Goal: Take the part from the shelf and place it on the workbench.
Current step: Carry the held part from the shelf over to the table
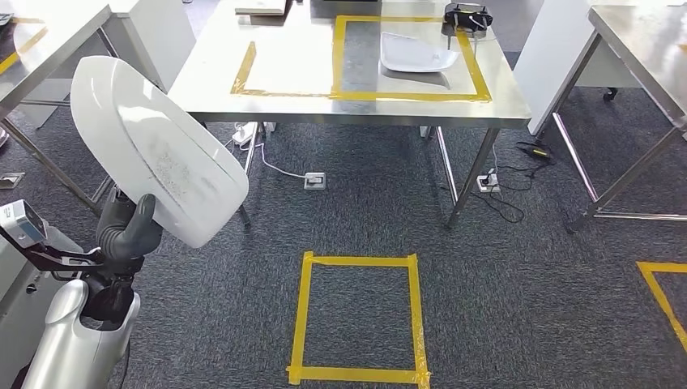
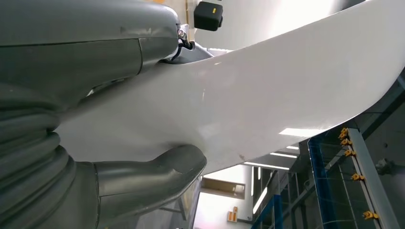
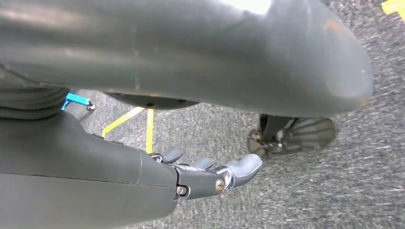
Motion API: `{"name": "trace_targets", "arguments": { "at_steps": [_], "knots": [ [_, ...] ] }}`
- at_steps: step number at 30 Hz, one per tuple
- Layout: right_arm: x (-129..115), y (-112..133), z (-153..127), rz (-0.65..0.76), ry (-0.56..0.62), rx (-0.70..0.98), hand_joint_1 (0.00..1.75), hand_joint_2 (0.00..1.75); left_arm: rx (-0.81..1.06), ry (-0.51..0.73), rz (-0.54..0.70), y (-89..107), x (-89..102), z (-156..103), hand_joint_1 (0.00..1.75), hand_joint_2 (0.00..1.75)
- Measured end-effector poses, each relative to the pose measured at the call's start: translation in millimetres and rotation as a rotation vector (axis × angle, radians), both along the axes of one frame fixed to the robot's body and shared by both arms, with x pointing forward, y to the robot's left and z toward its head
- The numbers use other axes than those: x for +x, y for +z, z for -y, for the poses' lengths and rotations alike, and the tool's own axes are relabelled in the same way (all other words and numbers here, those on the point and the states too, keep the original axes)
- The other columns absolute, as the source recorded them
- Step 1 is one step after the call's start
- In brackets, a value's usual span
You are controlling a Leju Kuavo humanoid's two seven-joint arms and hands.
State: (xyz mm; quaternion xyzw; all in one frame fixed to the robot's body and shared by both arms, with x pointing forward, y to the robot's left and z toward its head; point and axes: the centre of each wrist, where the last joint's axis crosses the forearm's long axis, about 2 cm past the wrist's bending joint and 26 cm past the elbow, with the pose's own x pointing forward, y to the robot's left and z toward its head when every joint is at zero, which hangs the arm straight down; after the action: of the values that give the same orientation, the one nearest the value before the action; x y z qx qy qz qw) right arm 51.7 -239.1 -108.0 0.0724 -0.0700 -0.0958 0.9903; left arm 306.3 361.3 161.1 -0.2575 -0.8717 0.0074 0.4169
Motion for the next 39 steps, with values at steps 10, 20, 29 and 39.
{"name": "trace_targets", "arguments": {
  "at_steps": [10,20,29,39],
  "knots": [
    [1.6,0.7,-5.1,-0.017,-0.029,-0.001,0.0,0.0,-0.012,-0.009,0.037,3.7,1.8,-5.6,1.75,1.75],
    [0.2,0.7,-6.7,-0.037,-0.054,0.003,0.0,0.0,-0.02,-0.012,0.029,-0.2,0.7,-7.2,1.75,1.75],
    [-3.0,0.5,-8.4,-0.036,-0.059,0.007,0.0,0.0,-0.002,-0.009,0.031,1.2,-0.2,-14.1,1.75,1.75],
    [-4.6,0.8,-12.5,-0.039,-0.06,0.017,0.0,0.0,0.007,-0.007,0.034,2.3,-1.0,-17.4,1.75,1.75]
  ]
}}
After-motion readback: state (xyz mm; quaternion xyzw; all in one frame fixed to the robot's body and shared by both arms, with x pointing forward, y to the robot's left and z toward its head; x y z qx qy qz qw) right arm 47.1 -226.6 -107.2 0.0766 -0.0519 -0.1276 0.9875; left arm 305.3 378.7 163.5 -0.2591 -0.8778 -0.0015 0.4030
